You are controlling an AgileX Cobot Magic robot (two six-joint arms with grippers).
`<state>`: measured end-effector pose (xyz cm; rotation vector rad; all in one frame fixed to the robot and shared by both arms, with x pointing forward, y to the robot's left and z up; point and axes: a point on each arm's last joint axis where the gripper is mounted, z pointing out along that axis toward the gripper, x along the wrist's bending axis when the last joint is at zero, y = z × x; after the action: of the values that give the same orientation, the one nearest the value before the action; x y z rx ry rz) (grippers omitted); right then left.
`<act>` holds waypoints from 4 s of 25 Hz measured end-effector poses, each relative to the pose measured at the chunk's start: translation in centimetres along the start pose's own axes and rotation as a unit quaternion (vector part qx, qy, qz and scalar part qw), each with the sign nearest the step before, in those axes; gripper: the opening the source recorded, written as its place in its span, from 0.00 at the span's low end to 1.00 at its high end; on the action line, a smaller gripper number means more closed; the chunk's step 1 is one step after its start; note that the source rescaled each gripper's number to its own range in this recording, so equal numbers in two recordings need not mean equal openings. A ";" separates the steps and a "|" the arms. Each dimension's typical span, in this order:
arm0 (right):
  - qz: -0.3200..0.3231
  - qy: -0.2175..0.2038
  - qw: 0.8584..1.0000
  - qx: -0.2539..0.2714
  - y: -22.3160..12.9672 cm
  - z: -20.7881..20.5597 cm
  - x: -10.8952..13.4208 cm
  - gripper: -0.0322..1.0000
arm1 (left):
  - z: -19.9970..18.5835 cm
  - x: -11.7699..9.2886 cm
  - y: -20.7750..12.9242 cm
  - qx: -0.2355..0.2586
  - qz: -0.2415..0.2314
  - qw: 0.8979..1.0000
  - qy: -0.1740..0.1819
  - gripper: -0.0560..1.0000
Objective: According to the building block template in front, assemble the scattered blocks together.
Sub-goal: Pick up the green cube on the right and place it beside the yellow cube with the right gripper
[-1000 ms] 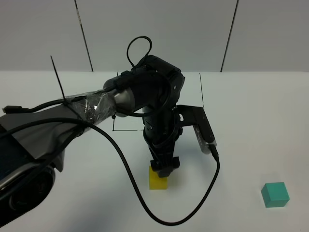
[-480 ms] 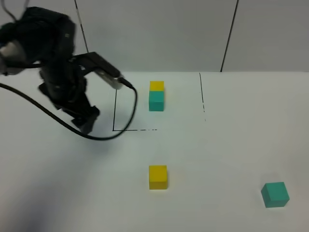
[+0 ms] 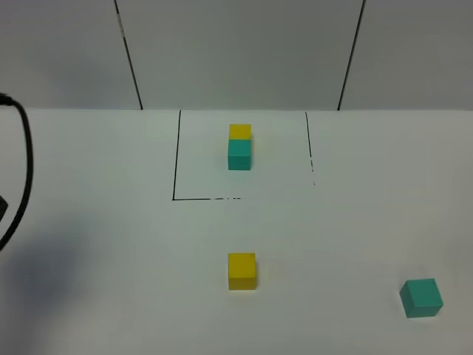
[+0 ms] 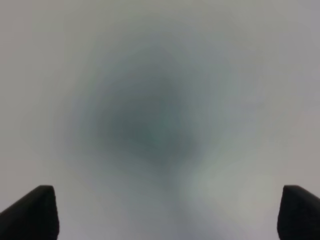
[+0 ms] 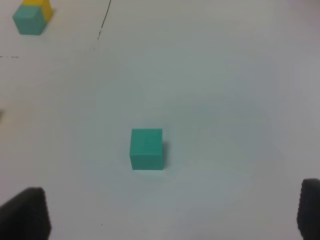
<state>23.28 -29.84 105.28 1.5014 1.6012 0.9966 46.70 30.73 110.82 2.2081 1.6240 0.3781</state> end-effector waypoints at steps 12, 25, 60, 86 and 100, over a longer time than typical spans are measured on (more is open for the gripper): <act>0.000 0.000 1.000 0.000 0.0 0.0 0.0 1.00 | -7.1 -7.2 -14.7 -0.188 -0.029 0.981 0.041 0.86; 0.000 0.000 1.000 0.000 0.0 0.0 0.0 1.00 | -4.6 -9.7 -20.9 -0.262 -0.011 0.965 0.028 0.76; 0.000 0.000 1.000 0.000 0.0 0.0 0.0 1.00 | -4.4 -10.1 -22.7 -0.272 0.020 0.962 0.018 0.74; 0.025 0.049 0.947 0.315 7.9 16.0 0.9 1.00 | -4.4 -10.1 -22.7 -0.272 0.020 0.962 0.019 0.74; 0.052 0.049 0.870 0.487 2.4 30.9 1.3 1.00 | -4.4 -10.1 -22.7 -0.272 0.020 0.962 0.019 0.74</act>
<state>51.83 -26.52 93.69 2.2121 2.2798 0.2590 22.42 27.72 104.67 1.8218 1.2924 0.7771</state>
